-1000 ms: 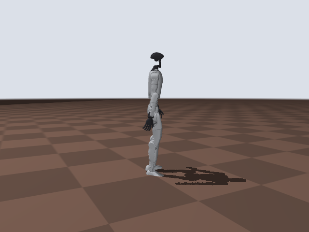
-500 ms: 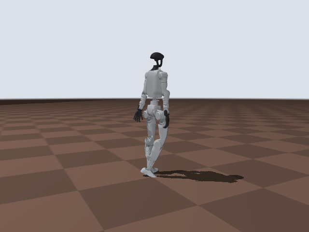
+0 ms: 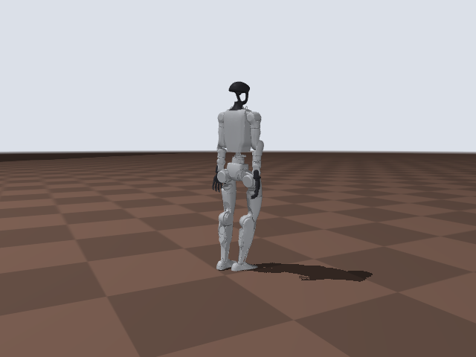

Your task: Upper body actions

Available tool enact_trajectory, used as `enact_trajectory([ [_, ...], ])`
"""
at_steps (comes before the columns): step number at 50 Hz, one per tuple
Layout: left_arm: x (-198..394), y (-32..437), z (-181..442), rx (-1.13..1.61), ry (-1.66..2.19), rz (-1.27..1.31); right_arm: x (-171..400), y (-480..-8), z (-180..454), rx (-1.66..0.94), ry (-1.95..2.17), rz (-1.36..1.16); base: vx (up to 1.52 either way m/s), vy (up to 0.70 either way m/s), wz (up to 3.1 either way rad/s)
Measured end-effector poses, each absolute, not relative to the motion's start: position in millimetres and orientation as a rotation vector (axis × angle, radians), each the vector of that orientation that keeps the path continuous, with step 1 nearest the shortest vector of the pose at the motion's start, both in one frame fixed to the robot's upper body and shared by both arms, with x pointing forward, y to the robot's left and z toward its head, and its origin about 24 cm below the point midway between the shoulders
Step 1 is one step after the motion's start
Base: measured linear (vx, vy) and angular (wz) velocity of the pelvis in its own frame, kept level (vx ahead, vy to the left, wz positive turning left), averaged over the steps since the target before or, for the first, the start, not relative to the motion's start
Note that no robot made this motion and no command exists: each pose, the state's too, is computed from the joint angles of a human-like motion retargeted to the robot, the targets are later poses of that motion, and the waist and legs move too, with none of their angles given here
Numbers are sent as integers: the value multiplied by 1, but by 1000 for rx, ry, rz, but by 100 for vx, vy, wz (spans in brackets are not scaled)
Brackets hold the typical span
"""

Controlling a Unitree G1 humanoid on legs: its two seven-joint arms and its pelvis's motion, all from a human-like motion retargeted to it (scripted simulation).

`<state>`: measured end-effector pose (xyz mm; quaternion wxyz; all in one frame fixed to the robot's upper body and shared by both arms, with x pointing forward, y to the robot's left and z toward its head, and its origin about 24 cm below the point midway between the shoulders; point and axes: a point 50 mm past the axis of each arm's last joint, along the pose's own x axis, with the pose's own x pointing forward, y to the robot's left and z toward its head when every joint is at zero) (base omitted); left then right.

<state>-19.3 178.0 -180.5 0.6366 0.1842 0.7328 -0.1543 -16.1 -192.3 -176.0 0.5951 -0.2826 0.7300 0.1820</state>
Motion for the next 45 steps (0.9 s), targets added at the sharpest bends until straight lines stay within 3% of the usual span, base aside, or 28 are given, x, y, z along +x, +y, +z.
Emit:
enact_trajectory([
  [5,-23,165,-181,306,1699,-422,-12,-185,-177,-625,1663,421,7,-15,2],
  [10,-33,161,-180,386,1718,-478,-7,-183,-178,-653,1640,456,4,-19,-39],
  [17,-30,159,-181,485,1612,-364,7,-183,-178,-761,1599,553,0,-21,-55],
  [32,-23,167,-180,29,1574,-20,38,-199,-174,-781,1566,488,-4,-16,-137],
  [38,-38,182,-178,243,1660,-142,50,-208,-173,-689,1558,410,1,1,-242],
  [45,-43,199,-175,381,1781,-453,64,-209,-171,-658,1526,341,-12,7,-164],
])
